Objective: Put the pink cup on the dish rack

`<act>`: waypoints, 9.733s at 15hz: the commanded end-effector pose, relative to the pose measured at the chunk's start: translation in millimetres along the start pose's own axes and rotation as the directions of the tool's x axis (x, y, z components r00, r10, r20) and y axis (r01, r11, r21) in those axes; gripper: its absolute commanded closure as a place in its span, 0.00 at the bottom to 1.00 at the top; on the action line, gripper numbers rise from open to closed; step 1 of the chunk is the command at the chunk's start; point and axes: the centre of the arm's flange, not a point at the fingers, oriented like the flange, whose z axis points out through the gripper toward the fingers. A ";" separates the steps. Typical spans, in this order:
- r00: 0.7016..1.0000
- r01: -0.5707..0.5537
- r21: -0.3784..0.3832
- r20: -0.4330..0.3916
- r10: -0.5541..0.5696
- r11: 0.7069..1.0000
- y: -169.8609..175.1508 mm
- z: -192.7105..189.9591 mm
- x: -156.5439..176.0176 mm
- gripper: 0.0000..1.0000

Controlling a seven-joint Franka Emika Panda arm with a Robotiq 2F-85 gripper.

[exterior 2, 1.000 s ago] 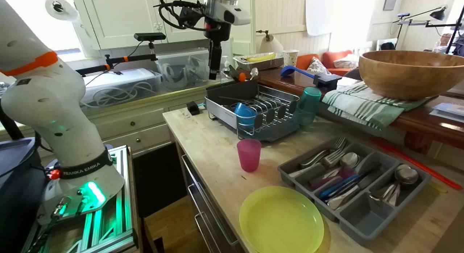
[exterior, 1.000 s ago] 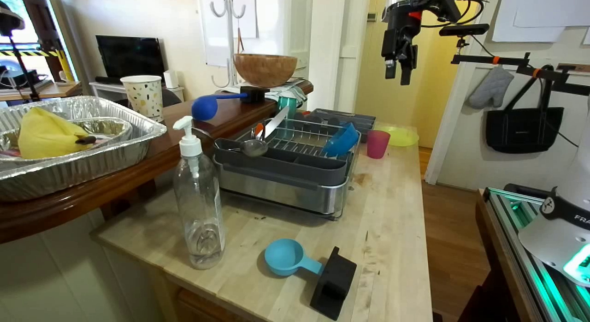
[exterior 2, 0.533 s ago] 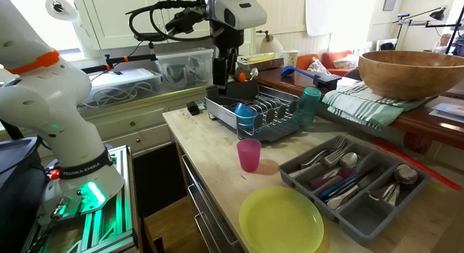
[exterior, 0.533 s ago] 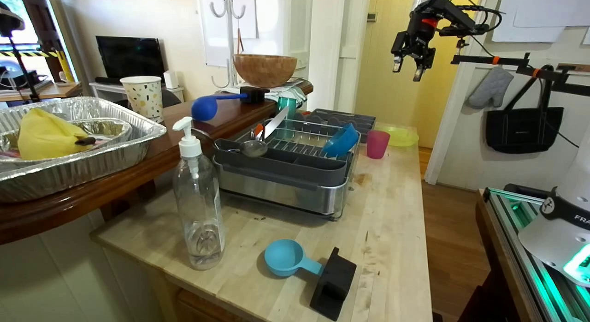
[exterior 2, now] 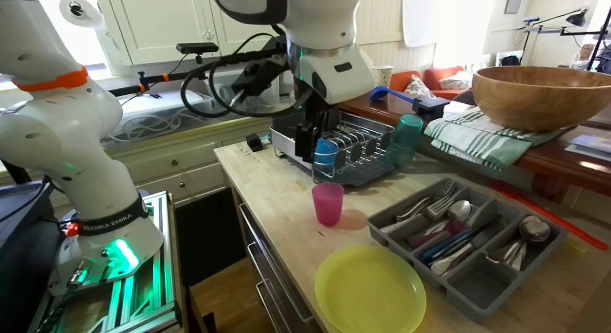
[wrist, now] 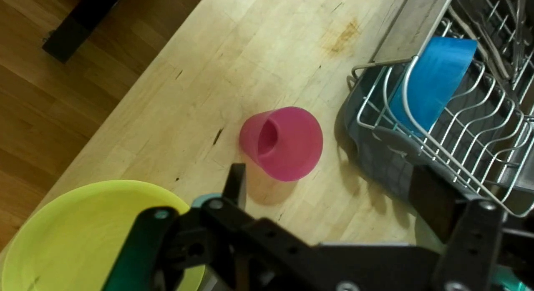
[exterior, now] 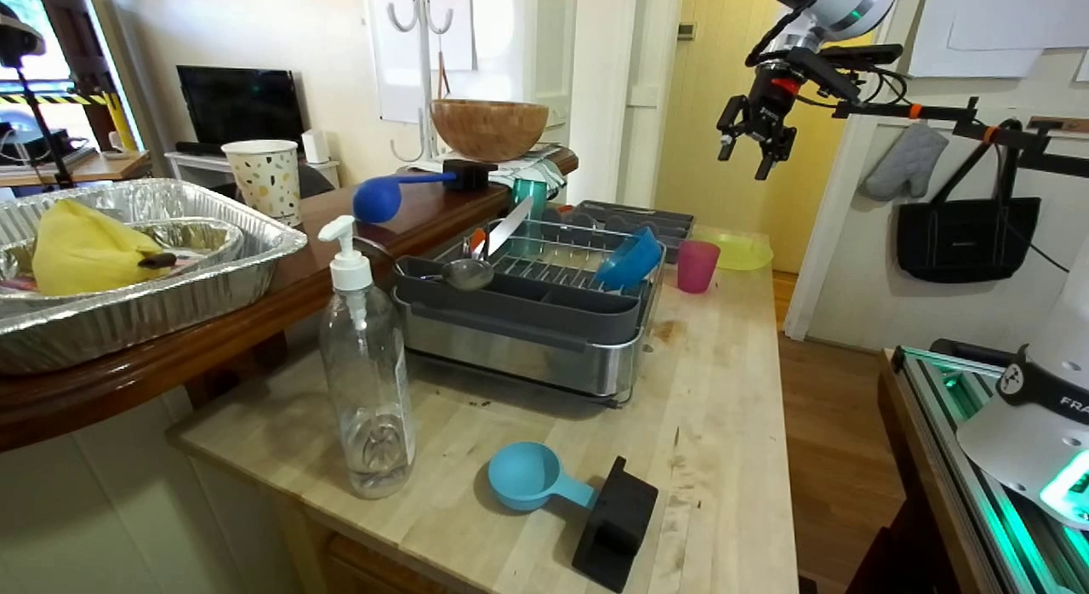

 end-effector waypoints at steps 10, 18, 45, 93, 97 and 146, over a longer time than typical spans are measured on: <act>0.963 -0.266 0.099 -0.011 0.268 0.959 54.5 53.1 53.7 0.00; 0.949 -0.303 0.148 0.133 0.285 0.941 75.2 109.4 92.2 0.00; 0.770 -0.287 -0.013 0.592 0.239 0.958 29.6 201.0 149.2 0.00; 0.924 -0.083 -0.386 0.314 0.216 0.919 -54.9 161.0 78.7 0.59; 0.962 -0.060 -0.375 0.227 0.155 0.925 -63.6 150.8 63.4 0.59; 0.707 0.117 -0.426 -0.599 -0.377 0.897 -161.3 168.8 -35.5 0.59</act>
